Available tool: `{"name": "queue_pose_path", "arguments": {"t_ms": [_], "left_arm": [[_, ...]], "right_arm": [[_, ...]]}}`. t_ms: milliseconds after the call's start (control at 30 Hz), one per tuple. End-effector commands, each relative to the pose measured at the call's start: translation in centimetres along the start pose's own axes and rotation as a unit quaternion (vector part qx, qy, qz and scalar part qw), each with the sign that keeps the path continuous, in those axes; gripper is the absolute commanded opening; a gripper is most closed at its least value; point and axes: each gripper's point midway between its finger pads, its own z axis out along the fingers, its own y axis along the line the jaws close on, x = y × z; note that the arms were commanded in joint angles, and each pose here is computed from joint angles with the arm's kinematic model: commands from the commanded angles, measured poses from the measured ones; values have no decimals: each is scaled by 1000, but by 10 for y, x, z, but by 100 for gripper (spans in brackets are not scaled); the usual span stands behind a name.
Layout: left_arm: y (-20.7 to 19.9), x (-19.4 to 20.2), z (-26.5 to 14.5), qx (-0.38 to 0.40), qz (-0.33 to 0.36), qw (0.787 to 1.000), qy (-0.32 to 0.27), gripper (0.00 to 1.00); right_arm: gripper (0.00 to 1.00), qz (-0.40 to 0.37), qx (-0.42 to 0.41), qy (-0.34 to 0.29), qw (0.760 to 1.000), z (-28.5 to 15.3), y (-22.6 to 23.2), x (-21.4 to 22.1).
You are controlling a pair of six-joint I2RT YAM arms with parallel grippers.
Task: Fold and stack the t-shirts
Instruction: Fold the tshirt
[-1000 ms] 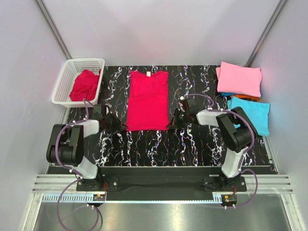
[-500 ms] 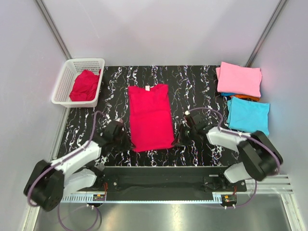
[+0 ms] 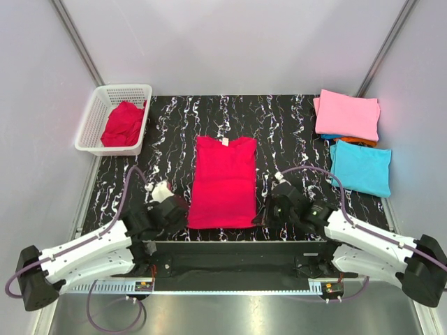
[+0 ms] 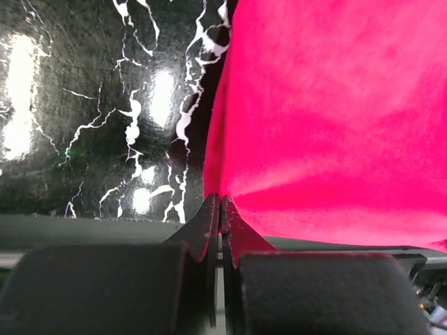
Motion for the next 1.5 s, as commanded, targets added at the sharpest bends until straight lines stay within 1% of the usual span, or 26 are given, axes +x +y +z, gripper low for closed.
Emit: {"name": "queue_pose_path", "arguments": {"t_ms": [0,133,167,200,367,400,433,500,533,600,667,700,733,800,833,867,933,967,1033,1100,1133,1167,1300,1367,1433,1467], "left_arm": [[-8,-34,-15,-31,-7,997,-74,0],[-20,-60,-27,-48,11,992,-118,0],[-29,-68,-35,-42,10,991,-128,0],[-28,-72,-35,-59,21,989,-133,0],[-51,-106,-52,-78,38,978,-188,0],[-52,-109,-50,-92,53,976,-190,0],[-59,-120,-55,-92,48,974,-203,0],[-63,-129,-50,-114,61,970,-208,0],[-66,-142,-51,-121,47,968,-217,0],[-70,-153,-43,-139,62,964,-219,0],[-74,-173,-41,-146,54,961,-229,0],[-79,-181,-34,-148,67,959,-230,0],[-80,-192,-31,-147,56,961,-229,0],[-85,-205,-17,-148,65,960,-227,0],[-86,-217,-14,-146,56,962,-226,0],[-85,-221,-3,-156,59,962,-218,0],[-92,-239,5,-149,59,963,-218,0],[-92,-241,19,-158,65,964,-206,0],[-100,-258,28,-146,65,966,-204,0],[-104,-266,48,-150,79,966,-193,0],[-109,-276,53,-139,76,969,-190,0],[-107,-276,67,-147,84,969,-178,0],[-120,-303,95,-128,85,975,-163,0],[-118,-303,116,-131,94,976,-145,0],[-124,-313,126,-118,91,978,-143,0],[-121,-311,141,-122,96,979,-130,0]], "right_arm": [[0,-4,37,-43,998,-14,-9,-14],[0,-25,45,-79,996,-28,1,-34],[0,-36,44,-85,995,-34,7,-40],[0,-40,53,-93,993,-34,7,-45],[0,-79,72,-119,987,-39,25,-71],[0,-86,81,-130,984,-39,26,-77],[0,-105,77,-141,981,-44,36,-87],[0,-120,103,-152,976,-38,36,-101],[0,-131,102,-162,973,-41,46,-112],[0,-135,124,-165,969,-33,43,-127],[0,-144,127,-171,966,-27,48,-146],[0,-144,121,-166,968,-23,50,-151],[0,-140,121,-178,966,-25,49,-169],[0,-137,120,-173,968,-13,47,-184],[0,-147,115,-178,966,-13,52,-195],[0,-143,127,-176,966,-4,44,-206],[0,-151,125,-179,964,1,47,-221],[0,-144,133,-174,965,12,39,-231],[0,-144,127,-173,966,18,42,-245],[0,-141,136,-164,967,33,35,-254],[0,-143,133,-174,965,33,41,-264],[0,-142,141,-166,966,43,35,-267],[0,-130,145,-173,965,55,30,-292],[0,-124,156,-168,965,66,20,-298],[0,-117,162,-169,965,74,14,-309],[0,-116,165,-170,965,78,11,-312]]}}
